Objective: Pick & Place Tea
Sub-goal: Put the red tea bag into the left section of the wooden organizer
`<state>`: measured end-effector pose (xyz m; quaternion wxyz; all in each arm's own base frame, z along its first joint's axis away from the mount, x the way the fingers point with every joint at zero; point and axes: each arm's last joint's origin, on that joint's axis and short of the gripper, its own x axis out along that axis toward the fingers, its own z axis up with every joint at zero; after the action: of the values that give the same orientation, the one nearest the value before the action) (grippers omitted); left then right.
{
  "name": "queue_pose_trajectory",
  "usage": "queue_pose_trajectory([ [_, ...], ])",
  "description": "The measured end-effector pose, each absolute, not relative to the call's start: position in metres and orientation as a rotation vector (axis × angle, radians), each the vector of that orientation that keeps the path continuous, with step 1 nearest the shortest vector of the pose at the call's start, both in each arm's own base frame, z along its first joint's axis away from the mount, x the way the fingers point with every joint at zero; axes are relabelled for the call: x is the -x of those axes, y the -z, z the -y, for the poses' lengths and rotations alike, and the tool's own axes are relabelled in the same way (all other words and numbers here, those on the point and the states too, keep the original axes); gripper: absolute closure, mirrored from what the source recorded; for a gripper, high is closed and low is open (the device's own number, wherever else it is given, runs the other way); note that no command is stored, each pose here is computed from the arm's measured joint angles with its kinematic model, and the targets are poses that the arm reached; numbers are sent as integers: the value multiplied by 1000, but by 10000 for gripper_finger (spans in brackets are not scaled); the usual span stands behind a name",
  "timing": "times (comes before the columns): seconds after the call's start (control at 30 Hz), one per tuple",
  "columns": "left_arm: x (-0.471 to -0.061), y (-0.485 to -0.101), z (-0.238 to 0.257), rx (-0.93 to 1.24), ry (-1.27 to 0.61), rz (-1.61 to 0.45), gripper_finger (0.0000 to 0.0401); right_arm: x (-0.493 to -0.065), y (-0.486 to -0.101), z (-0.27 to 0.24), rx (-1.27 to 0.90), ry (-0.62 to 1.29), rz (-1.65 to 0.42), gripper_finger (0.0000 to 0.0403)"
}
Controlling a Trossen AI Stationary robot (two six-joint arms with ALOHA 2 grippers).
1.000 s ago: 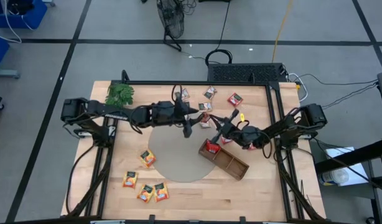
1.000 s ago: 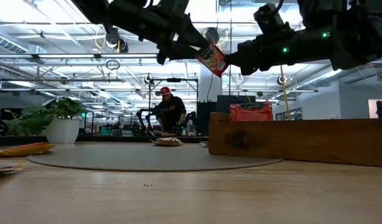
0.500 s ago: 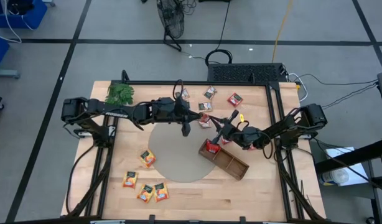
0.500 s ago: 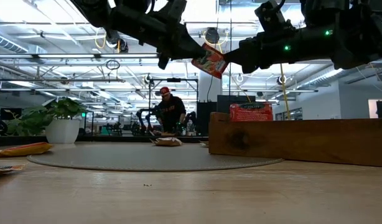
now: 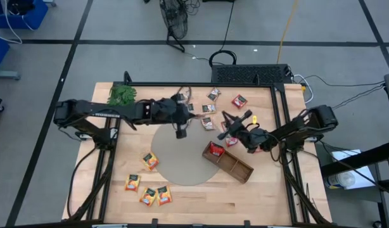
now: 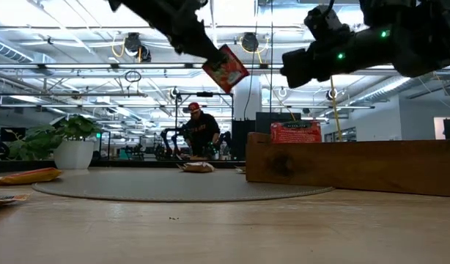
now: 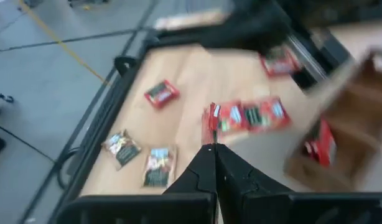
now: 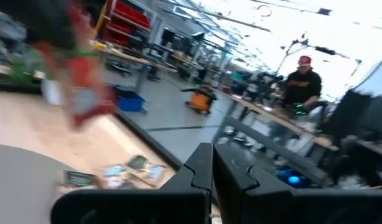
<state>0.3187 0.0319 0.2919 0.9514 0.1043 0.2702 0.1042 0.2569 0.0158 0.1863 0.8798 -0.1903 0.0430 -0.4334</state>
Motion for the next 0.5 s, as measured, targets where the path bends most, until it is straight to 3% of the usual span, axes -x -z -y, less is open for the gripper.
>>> queue_pose_trajectory([
  [0.13,-334,-302,-11,-350,-96,-673,400,-239,-207,-12,396,991,-95,403],
  [0.3,-365,-282,31,-636,152,-824,400,-208,-231,-5,289,1107,-37,403],
  [0.5,-397,-256,72,-858,382,-881,400,-178,-223,-1,208,1065,24,403],
])
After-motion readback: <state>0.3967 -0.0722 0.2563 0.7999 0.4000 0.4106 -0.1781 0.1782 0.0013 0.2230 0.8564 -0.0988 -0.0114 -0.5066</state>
